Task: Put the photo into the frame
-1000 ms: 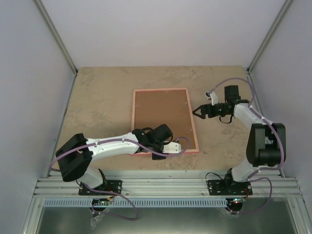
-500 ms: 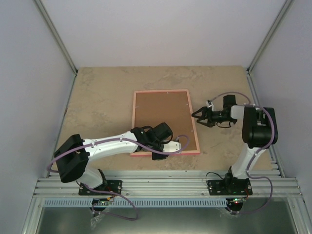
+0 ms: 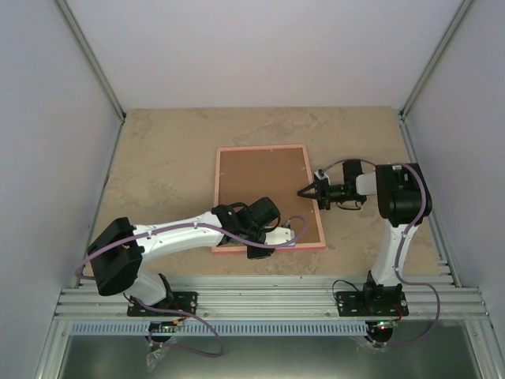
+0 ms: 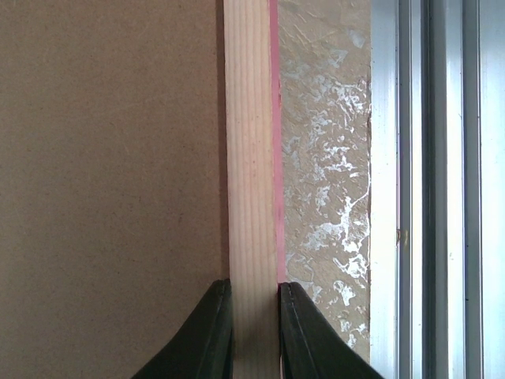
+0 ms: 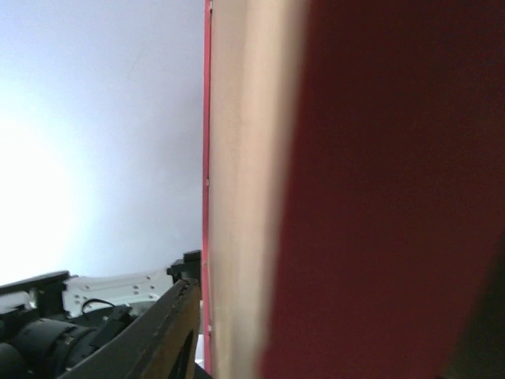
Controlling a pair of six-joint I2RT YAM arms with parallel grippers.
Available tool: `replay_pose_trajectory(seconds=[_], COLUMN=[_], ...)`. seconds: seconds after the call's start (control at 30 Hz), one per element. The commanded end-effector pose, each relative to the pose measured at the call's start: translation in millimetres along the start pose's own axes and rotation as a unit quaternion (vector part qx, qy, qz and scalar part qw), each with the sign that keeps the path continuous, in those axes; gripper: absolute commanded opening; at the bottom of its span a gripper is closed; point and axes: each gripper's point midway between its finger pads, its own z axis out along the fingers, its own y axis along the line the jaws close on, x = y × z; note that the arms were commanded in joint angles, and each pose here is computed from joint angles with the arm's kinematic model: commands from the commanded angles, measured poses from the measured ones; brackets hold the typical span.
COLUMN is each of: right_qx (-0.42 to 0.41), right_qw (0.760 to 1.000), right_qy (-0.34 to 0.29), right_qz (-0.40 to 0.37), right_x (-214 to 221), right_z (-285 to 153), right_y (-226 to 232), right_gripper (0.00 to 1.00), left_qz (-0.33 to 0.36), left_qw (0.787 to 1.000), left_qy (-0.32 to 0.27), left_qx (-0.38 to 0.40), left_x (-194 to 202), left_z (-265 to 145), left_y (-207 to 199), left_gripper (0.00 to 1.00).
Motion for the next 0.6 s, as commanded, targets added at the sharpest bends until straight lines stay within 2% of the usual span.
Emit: replay_pose_trajectory(seconds=[0.0,0.13,0.27,0.3,0.4,0.57], right_qx=[-0.023,-0.023,-0.026,-0.026,-0.023,-0.005], right_qw=[0.999,0.998,0.995,0.994,0.989,0.97], right_qy=[-0.011,-0.027,-0.045,-0.052,-0.073,-0.104], right_qz=[-0.02,-0.047,-0.084,-0.092,-0.127,-0.218], right_x=[-4,-5,-13,-17,-27,-43], right_z=[-9,-18,-31,-37,-54,-83], right_y=[23,45,74,82,112,176], right_gripper=[0.34,0.19,0.02,0.01,0.01,0.01], left_qz=[-0.006,-0.018,-0.025,-0.023,-0.021,-0.048], left_qw=[0.998,0.997,0.995,0.994,0.993,0.982], left_qy=[-0.053,-0.063,-0.075,-0.074,-0.083,-0.151], left_qx=[-0.024,-0.039,-0.068,-0.073,-0.083,-0.099], left_x=[-29,-35,-43,-45,-51,-72], left_z=[-20,-34,-56,-62,-88,-161], left_y=[9,14,22,23,35,65], left_gripper=[0.0,0.03,0.21,0.26,0.53,0.95])
